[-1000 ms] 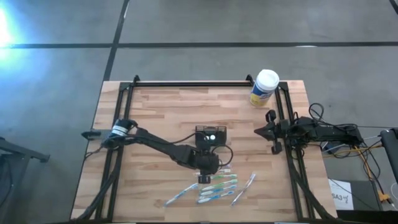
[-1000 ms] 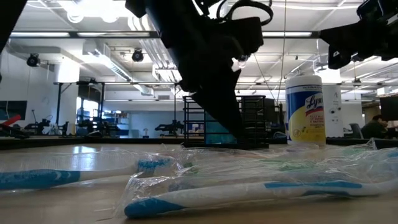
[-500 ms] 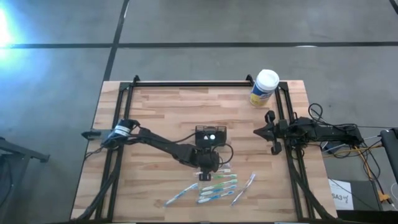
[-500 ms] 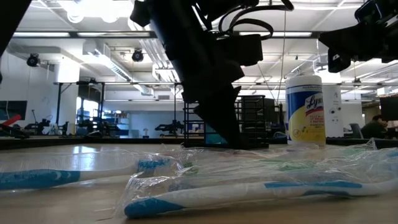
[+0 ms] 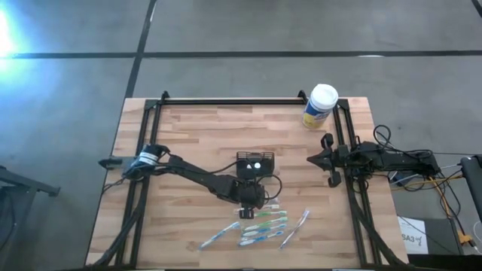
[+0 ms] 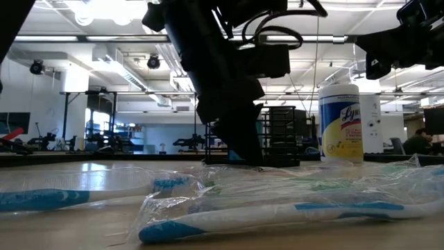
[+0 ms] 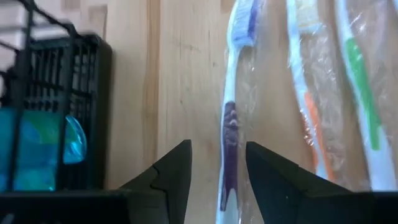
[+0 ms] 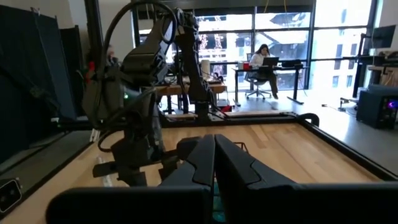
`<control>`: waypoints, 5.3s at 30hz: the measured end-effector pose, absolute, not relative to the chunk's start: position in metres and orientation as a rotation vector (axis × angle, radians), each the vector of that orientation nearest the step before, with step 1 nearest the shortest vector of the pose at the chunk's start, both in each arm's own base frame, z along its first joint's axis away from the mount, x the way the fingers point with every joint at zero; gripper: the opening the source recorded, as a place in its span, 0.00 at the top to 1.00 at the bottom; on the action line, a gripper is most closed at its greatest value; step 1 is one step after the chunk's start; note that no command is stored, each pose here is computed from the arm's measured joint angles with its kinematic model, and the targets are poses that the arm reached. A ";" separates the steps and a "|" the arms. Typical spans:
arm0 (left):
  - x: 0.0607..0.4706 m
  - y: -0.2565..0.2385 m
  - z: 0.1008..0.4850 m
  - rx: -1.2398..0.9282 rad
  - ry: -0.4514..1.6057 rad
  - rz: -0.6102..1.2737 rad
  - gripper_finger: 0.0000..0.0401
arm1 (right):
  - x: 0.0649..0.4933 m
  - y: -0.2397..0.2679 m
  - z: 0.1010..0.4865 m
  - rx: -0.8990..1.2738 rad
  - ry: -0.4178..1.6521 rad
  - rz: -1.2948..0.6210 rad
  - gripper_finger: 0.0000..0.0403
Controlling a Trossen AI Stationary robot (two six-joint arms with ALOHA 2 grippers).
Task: Pick & Place toothbrushing station
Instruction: Put the top purple toothbrush into the wire organizer
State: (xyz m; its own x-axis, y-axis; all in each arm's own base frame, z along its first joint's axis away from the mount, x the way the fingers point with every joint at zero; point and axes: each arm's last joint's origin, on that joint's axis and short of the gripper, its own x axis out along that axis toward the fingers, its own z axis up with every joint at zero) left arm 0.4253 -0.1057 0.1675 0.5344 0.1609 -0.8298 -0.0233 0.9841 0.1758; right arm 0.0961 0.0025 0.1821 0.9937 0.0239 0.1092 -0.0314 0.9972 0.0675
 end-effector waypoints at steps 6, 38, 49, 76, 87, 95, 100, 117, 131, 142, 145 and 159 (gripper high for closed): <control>0.423 -0.109 0.172 0.250 1.027 0.064 0.61 | 0.096 0.002 0.182 0.065 -0.111 0.028 0.98; 0.411 -0.120 0.165 0.401 1.111 -0.009 0.61 | 0.096 0.002 0.182 0.045 -0.111 0.026 0.98; 0.407 -0.114 0.155 0.393 1.141 -0.008 0.77 | 0.096 0.002 0.182 0.042 -0.112 0.026 0.98; 0.376 -0.120 0.292 0.345 0.813 0.062 0.96 | 0.096 0.002 0.182 0.031 -0.110 0.027 0.98; 0.285 -0.094 0.326 0.212 0.312 0.092 0.96 | 0.096 0.002 0.182 0.033 -0.111 0.027 0.98; 0.232 -0.073 0.284 0.068 -0.007 0.100 0.96 | 0.095 0.003 0.190 0.054 -0.221 0.044 0.98; 0.222 -0.067 0.265 0.035 -0.092 0.097 0.96 | 0.094 0.003 0.199 0.096 -0.321 0.065 0.97; 0.274 -0.062 0.279 0.181 -0.074 0.118 0.95 | 0.160 0.005 0.273 0.076 -0.270 0.062 0.50; 0.299 -0.019 0.294 0.149 -0.107 0.116 0.96 | 0.256 0.008 0.302 0.049 -0.173 0.038 0.44; 0.306 -0.009 0.298 0.096 -0.113 0.057 0.96 | 0.284 0.008 0.308 0.095 -0.169 0.007 0.46; 0.306 -0.009 0.298 0.097 -0.111 0.054 0.96 | 0.284 0.008 0.308 0.076 -0.172 0.000 0.48; 0.307 -0.006 0.295 0.084 -0.087 0.057 0.96 | 0.283 0.009 0.315 0.020 -0.195 0.053 0.86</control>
